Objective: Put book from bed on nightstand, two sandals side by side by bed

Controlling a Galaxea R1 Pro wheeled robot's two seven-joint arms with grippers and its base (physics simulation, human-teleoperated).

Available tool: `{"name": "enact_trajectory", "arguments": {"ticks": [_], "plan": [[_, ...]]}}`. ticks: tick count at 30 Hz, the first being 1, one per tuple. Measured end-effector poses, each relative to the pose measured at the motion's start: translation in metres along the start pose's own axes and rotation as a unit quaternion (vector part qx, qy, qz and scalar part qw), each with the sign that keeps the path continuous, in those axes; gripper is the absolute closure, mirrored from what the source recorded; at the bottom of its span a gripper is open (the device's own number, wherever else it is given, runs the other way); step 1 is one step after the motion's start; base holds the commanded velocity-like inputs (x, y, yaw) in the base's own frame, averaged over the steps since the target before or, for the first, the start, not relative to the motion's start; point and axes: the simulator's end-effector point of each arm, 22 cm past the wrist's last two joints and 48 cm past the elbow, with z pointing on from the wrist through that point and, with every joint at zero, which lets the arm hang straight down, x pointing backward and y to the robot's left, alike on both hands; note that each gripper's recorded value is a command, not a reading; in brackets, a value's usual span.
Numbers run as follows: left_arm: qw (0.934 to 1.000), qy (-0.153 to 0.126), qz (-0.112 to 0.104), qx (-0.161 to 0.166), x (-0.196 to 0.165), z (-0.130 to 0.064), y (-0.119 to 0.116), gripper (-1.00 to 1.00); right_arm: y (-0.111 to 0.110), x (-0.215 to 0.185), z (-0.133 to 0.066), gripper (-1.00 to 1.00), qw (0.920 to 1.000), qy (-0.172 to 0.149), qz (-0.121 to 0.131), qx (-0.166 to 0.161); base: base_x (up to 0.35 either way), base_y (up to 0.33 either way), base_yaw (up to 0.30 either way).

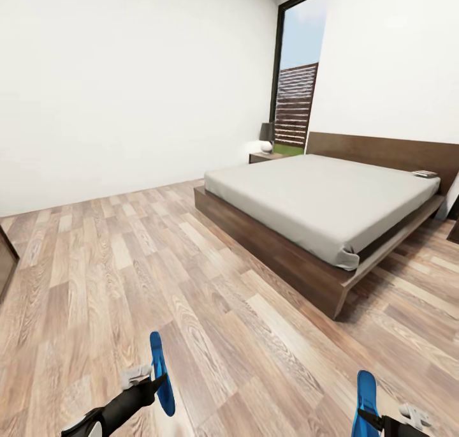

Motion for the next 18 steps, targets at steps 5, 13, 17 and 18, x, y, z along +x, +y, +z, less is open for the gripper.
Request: {"name": "enact_trajectory", "arguments": {"ticks": [5, 13, 17, 18], "plan": [[0.9999, -0.009, 0.005, 0.004, -0.009, -0.002, -0.005, 1.00, 0.005, -0.008, -0.003, 1.00, 0.9999, -0.009, -0.003, -0.004, 0.000, 0.000, 0.209], [0.9999, -0.010, 0.005, 0.005, -0.024, -0.007, -0.015, 1.00, 0.014, -0.020, -0.012, 1.00, 0.9999, -0.011, -0.003, -0.005, 0.000, 0.000, 0.033], [0.9999, -0.010, 0.005, 0.004, -0.031, -0.010, -0.019, 1.00, 0.019, -0.027, -0.017, 1.00, 0.9999, -0.011, -0.004, -0.005, 0.000, 0.000, -0.086], [0.9999, -0.010, 0.005, 0.004, -0.033, -0.011, -0.021, 1.00, 0.021, -0.028, -0.018, 1.00, 0.9999, -0.011, -0.004, -0.006, 0.000, 0.000, -0.223]]}}
